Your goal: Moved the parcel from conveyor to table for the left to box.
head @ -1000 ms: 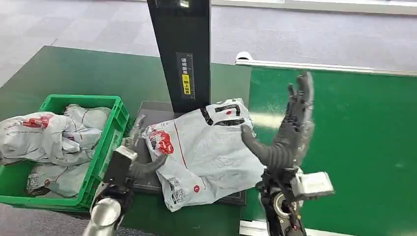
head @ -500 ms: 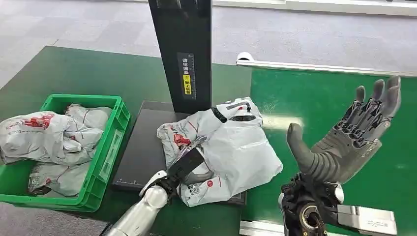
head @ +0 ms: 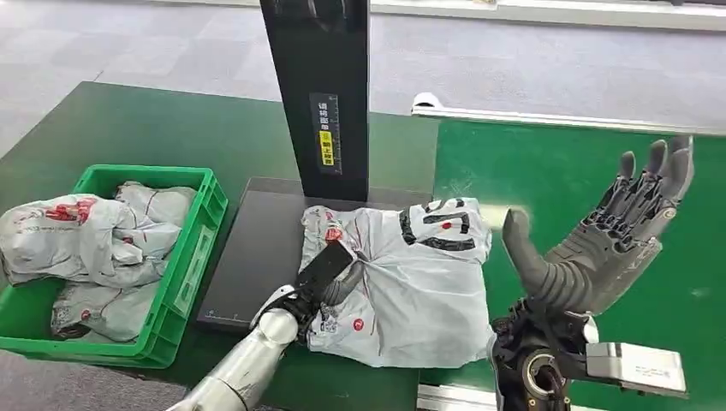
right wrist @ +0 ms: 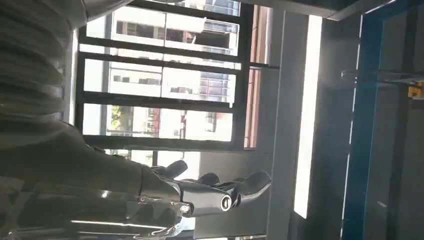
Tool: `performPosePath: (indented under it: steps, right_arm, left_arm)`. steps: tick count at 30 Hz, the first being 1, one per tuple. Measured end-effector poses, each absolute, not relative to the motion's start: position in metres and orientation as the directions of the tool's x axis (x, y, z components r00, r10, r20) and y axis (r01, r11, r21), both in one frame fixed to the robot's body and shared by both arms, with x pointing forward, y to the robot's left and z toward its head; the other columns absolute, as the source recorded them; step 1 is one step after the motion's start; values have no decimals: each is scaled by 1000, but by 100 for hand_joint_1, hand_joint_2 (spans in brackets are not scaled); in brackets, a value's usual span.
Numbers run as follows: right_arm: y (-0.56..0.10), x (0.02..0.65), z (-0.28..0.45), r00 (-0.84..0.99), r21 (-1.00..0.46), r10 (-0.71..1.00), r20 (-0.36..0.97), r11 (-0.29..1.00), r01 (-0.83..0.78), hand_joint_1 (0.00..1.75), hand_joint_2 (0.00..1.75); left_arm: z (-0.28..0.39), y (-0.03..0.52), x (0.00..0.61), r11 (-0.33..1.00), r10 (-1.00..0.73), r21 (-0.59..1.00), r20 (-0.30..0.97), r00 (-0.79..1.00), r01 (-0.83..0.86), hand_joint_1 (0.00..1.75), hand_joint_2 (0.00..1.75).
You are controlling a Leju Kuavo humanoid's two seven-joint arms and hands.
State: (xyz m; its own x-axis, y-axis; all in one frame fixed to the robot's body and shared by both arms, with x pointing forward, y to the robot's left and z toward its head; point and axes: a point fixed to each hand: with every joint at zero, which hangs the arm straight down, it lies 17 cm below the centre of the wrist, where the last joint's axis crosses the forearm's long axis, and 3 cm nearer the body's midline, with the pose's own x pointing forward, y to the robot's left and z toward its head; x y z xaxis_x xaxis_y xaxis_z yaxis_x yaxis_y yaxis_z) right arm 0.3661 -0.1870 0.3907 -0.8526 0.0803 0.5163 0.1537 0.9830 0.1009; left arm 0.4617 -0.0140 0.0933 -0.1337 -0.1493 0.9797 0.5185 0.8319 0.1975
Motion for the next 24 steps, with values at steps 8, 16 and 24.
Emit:
performPosePath:
  steps: [8,16,24]
  right_arm:
    - [-197,372,379,-833,95,111,543,977,192,0,175]
    - [-206,376,366,-811,100,122,572,971,216,0,175]
    - [-210,381,360,-793,101,121,597,970,223,0,175]
  left_arm:
    - [181,59,484,952,82,8,957,-279,307,175,175]
    - [263,194,467,991,91,-127,835,-543,-29,175,175]
    - [298,343,421,872,-119,-232,753,-647,-431,175,175]
